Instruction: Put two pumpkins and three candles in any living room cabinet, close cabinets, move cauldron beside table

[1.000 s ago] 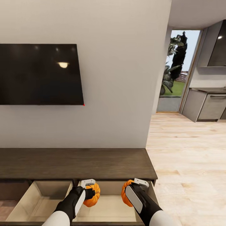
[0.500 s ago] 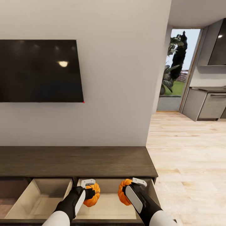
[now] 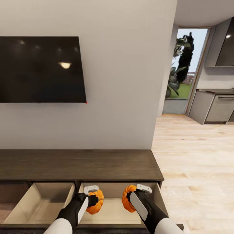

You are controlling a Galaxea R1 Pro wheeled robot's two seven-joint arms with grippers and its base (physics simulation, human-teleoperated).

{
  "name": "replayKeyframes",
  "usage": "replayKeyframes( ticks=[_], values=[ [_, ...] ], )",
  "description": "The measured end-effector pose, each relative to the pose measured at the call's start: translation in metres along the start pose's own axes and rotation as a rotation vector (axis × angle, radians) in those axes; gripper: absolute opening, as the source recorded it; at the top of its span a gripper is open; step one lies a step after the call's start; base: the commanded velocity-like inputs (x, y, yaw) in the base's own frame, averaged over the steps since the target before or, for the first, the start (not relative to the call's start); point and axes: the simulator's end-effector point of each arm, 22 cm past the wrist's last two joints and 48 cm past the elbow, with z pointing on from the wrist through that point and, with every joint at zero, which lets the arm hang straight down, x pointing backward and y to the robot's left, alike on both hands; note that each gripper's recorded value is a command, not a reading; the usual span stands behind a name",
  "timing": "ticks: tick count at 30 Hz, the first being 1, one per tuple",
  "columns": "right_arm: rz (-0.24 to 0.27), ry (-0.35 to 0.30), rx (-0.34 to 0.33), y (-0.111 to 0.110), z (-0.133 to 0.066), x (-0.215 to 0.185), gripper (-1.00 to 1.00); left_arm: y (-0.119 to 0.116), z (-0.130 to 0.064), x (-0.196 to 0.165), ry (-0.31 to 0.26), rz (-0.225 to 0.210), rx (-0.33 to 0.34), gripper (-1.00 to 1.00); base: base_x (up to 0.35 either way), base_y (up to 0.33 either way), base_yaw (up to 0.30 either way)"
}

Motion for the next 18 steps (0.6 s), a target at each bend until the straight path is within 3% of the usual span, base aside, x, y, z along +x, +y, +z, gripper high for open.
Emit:
replayKeyframes(
  ticks=[18],
  values=[
    [0.009, 0.008, 0.019, -0.008, 0.031, 0.022, -1.00, 0.003, 0.029, 0.022, -0.001, 0.000, 0.000, -1.00, 0.000, 0.000, 0.000]
  ],
)
